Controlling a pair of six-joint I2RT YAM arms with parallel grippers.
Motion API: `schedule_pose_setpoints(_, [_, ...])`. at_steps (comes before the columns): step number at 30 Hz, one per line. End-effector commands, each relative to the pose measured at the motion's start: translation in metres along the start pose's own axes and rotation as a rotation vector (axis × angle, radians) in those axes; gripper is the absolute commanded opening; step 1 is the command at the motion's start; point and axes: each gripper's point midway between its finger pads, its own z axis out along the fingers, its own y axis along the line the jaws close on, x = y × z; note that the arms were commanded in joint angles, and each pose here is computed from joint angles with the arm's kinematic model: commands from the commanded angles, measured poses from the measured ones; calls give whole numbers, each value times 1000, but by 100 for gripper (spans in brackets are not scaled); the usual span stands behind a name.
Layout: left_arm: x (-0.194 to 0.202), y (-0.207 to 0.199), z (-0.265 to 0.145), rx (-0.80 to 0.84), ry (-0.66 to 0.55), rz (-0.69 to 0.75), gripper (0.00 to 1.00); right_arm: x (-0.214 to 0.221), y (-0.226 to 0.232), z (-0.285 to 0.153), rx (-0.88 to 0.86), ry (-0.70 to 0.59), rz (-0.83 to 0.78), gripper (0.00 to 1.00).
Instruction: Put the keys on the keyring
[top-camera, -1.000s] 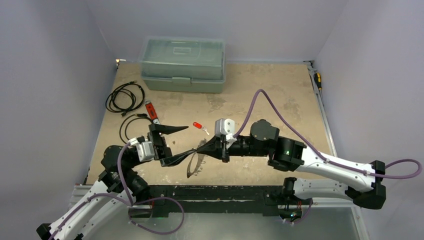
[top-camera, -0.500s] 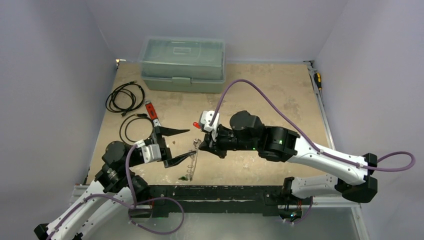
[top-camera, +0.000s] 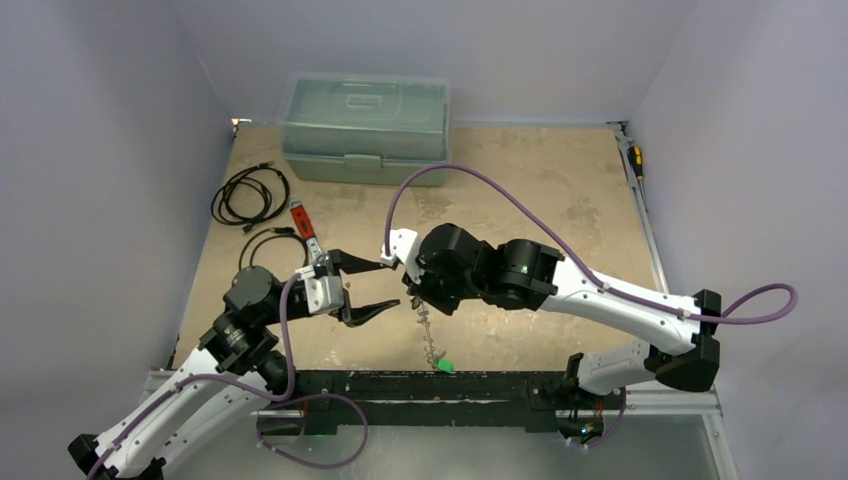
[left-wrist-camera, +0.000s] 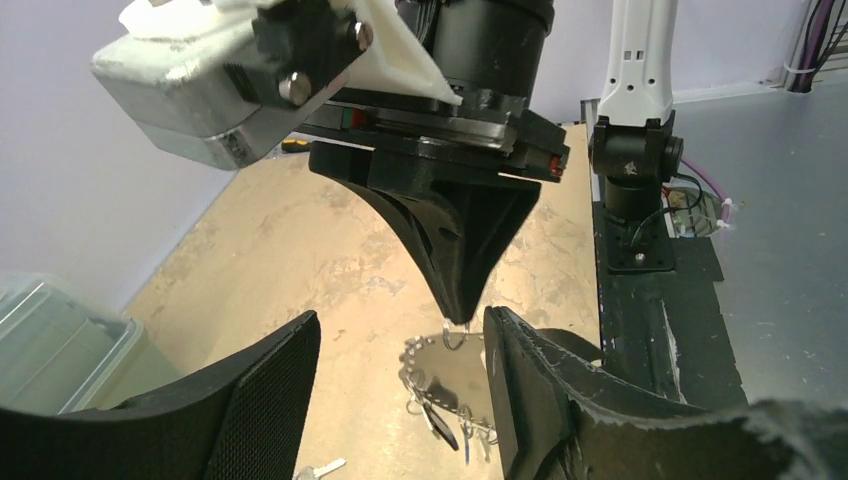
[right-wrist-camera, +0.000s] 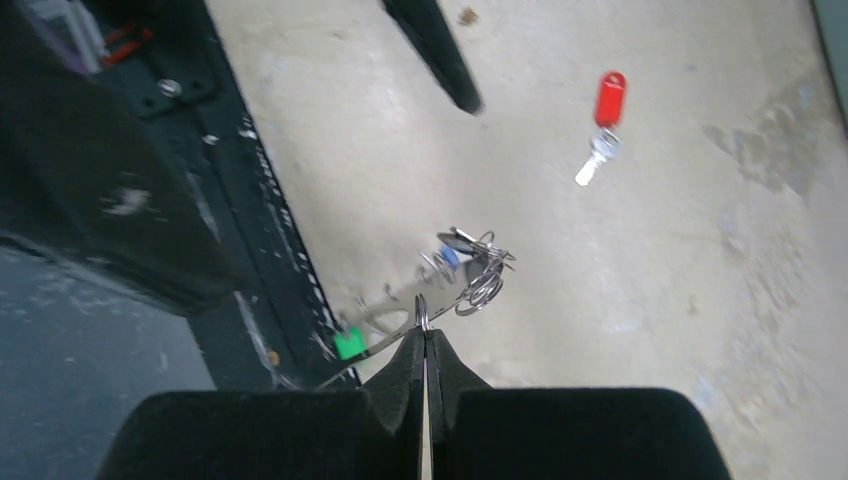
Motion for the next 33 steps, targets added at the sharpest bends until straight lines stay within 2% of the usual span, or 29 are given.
schedule_pose_setpoints(1, [-16, 0, -1, 4, -34, 38, 61, -1, -29, -19, 140, 49, -65, 0])
schedule_pose_setpoints(12, [0, -16, 7, 111, -5, -5, 63, -7, -10, -30, 47, 3, -127, 0])
schedule_pose_setpoints(16, [2, -23, 11, 158, -6, -32, 62, 0, -1, -32, 31, 29, -143, 0])
schedule_pose_setpoints(19, [5, -27, 15, 192, 1, -76, 60, 1, -6, -31, 69, 34, -128, 0])
schedule_pose_setpoints(25, [24, -22, 23, 157, 57, -195, 60, 0, -10, -28, 104, 33, -101, 0])
schedule_pose_setpoints(33, [36, -29, 24, 188, 83, -170, 62, 2, 7, -30, -14, 25, -165, 0])
